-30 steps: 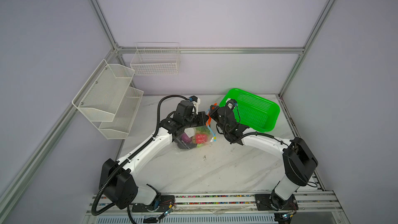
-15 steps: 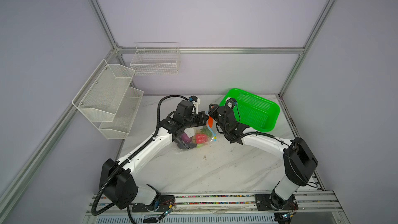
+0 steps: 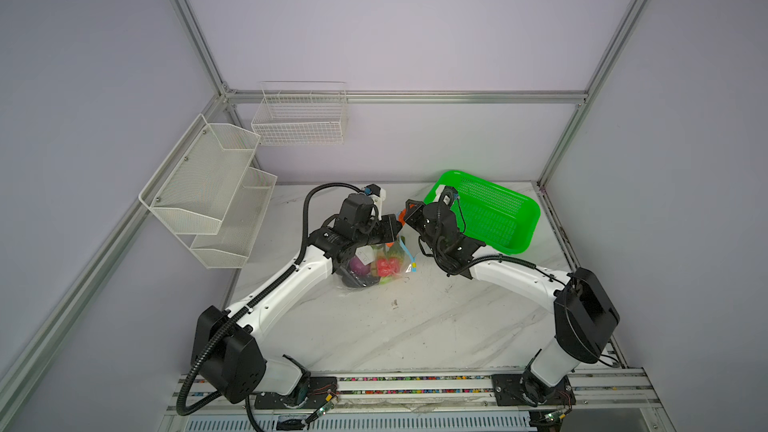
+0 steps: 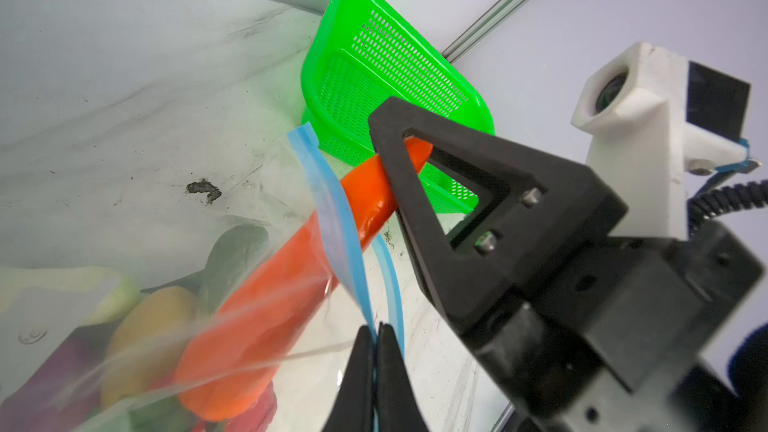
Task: Place the food in the zip-top bag and seal the zipper
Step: 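Lower the carrot into the bag held open by the left gripper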
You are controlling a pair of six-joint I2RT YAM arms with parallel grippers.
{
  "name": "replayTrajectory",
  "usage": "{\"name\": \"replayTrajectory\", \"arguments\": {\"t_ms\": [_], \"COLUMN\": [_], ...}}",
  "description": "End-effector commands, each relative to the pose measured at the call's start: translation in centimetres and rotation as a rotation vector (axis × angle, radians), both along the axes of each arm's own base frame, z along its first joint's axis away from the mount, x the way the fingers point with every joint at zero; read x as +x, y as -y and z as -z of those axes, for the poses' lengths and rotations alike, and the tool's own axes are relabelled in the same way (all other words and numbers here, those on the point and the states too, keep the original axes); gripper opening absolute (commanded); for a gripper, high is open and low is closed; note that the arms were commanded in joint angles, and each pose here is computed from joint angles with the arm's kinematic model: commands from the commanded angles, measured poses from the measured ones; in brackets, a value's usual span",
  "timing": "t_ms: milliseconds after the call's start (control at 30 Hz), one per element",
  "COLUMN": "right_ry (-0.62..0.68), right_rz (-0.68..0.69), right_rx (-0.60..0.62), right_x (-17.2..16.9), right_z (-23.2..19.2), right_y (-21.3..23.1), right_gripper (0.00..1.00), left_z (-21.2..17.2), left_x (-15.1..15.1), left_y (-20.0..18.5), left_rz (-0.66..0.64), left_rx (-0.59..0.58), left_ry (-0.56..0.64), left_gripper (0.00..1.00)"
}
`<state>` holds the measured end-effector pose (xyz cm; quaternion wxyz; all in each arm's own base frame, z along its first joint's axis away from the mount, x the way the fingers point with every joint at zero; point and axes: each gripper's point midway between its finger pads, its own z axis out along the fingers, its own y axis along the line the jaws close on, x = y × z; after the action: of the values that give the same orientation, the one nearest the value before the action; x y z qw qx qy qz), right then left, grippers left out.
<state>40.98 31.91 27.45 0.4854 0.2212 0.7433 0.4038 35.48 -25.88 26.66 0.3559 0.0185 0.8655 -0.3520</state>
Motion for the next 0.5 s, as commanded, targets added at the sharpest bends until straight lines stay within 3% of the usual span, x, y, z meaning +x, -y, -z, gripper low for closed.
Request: {"name": "replayTrajectory", "arguments": {"t_ms": [0,467], "right_ry": [0.002,-0.115], "right_rz": [-0.044,-0.149], "right_rx": [0.056,0.146], "right_x": [-1.0,-3.0], "right_z": [-1.0,2.7], "right_y": [-0.5,-1.8], "right_gripper": [0.14,0.16], "left_z": [-4.0,-4.6], "left_x": [0.2,-0.1], "left_y": [-0.2,-0.4], "left_rz": [-0.004,-0.005], "left_rx": [-0.049,-0.064], "left_ry": [0.102,0.113], "left_gripper": [0.0,0.0]}}
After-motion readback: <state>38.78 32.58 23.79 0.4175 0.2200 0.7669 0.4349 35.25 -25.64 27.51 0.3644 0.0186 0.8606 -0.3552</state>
